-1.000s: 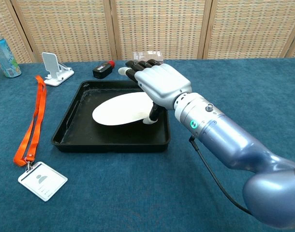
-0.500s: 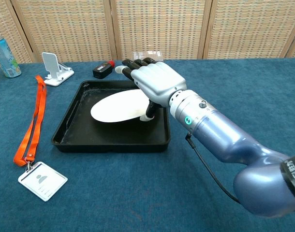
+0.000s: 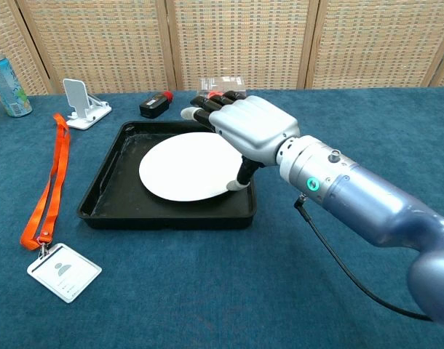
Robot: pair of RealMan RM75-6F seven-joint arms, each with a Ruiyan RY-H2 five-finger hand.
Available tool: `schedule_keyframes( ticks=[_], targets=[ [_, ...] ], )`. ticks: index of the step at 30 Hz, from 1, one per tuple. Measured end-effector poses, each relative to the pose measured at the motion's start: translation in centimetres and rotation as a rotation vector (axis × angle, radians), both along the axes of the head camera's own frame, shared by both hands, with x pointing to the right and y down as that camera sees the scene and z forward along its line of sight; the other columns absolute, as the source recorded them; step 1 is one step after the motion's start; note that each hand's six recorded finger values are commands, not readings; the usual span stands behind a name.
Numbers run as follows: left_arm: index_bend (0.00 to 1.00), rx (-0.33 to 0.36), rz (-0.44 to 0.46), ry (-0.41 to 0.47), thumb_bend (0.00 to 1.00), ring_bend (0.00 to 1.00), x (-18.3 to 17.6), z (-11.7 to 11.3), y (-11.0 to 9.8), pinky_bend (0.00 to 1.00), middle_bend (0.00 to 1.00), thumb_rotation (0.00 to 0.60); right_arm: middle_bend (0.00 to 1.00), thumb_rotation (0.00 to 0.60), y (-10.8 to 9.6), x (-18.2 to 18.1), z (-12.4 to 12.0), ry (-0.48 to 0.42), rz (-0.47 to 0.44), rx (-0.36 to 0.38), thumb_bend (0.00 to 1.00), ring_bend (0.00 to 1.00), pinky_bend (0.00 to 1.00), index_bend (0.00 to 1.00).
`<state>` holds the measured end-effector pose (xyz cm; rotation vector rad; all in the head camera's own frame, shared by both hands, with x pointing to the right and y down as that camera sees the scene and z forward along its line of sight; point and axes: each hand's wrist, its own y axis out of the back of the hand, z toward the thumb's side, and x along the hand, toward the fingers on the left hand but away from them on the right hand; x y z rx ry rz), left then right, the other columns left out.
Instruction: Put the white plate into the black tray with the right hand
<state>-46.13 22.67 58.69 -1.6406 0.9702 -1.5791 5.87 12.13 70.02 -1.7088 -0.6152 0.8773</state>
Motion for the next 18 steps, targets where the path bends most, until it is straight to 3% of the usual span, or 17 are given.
schedule_keyframes(
  ticks=[10, 18],
  targets=[
    [0.00, 0.019, 0.011, 0.005, 0.03, 0.00, 0.2, -0.6, 0.1, 0.00, 0.00, 0.600, 0.00, 0.600, 2.0, 6.3, -3.1, 0.005, 0.052, 0.015, 0.00, 0.00, 0.00, 0.00],
    [0.00, 0.039, 0.025, 0.000, 0.03, 0.00, 0.6, -1.3, 0.2, 0.00, 0.00, 0.600, 0.00, 0.600, 4.7, 17.7, -6.7, 0.042, 0.209, 0.033, 0.00, 0.00, 0.00, 0.00]
  ],
)
